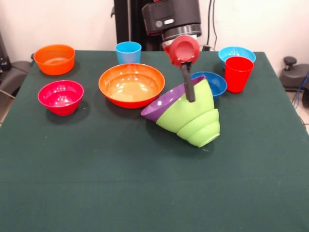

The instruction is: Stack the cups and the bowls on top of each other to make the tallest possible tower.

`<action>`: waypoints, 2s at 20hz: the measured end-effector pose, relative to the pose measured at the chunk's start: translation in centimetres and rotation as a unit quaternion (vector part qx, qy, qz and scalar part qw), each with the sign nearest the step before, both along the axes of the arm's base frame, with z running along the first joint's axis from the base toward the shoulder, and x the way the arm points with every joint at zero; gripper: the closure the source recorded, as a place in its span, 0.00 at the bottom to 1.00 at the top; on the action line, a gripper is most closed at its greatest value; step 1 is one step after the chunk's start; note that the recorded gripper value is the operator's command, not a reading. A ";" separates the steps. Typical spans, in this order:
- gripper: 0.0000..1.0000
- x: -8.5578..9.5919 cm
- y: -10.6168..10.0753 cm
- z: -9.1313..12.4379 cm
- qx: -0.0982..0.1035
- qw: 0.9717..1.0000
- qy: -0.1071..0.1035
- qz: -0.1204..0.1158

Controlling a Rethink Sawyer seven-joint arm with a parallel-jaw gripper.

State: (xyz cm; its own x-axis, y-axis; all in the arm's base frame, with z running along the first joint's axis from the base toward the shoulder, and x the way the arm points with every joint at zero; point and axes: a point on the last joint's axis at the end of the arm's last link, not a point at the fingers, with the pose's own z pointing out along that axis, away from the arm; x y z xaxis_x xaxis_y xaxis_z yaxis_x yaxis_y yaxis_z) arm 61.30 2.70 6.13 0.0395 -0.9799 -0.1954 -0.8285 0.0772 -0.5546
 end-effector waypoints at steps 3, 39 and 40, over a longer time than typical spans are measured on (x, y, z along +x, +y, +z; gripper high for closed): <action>0.00 -0.2 -0.8 -0.4 0.002 1.000 0.004 -0.008; 0.00 0.0 -6.2 1.4 0.053 0.992 0.025 -0.109; 0.00 -0.1 -6.0 1.5 0.055 0.992 0.028 -0.110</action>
